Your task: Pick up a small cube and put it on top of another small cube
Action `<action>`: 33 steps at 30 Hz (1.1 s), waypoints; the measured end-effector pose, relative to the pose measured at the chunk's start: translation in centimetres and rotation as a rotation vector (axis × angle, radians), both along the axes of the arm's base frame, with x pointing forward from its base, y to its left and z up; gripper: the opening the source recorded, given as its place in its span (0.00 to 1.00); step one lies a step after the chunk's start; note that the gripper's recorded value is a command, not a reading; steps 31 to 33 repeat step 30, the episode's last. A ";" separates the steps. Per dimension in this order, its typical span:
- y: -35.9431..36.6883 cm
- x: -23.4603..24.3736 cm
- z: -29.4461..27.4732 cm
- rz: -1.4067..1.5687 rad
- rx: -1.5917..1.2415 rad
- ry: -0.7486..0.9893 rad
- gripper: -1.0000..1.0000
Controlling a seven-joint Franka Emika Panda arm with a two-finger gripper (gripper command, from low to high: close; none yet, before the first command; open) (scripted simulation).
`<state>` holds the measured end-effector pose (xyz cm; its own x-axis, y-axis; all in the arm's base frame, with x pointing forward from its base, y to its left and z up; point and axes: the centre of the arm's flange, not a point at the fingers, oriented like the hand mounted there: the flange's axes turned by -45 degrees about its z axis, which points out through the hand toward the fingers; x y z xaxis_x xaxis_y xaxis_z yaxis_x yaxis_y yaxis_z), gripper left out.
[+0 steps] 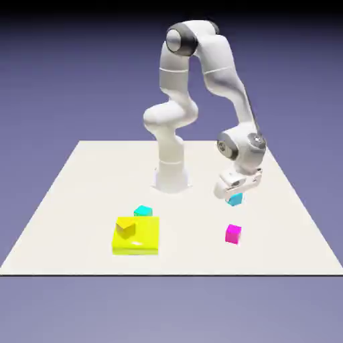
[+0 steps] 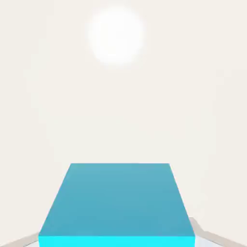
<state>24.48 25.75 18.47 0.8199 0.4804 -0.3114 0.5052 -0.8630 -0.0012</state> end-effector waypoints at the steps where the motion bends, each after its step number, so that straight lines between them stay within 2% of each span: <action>1: -1.6 1.4 0.4 0.008 0.003 -0.006 0.00; 3: -6.4 4.6 1.1 -0.021 0.006 -0.016 0.00; 9: -16.1 7.7 3.1 0.079 0.006 -0.029 0.00; 13: -23.7 8.1 4.2 0.110 0.002 -0.024 0.00; 18: -32.5 6.2 5.3 0.148 0.000 -0.004 0.00; 20: -33.6 5.8 5.5 0.153 0.001 0.000 0.00; 27: -34.8 4.6 -1.1 0.147 -0.002 0.000 0.00; 28: -34.7 4.5 -1.3 0.152 -0.001 0.000 1.00; 33: -34.6 4.6 -1.3 0.154 -0.001 -0.001 1.00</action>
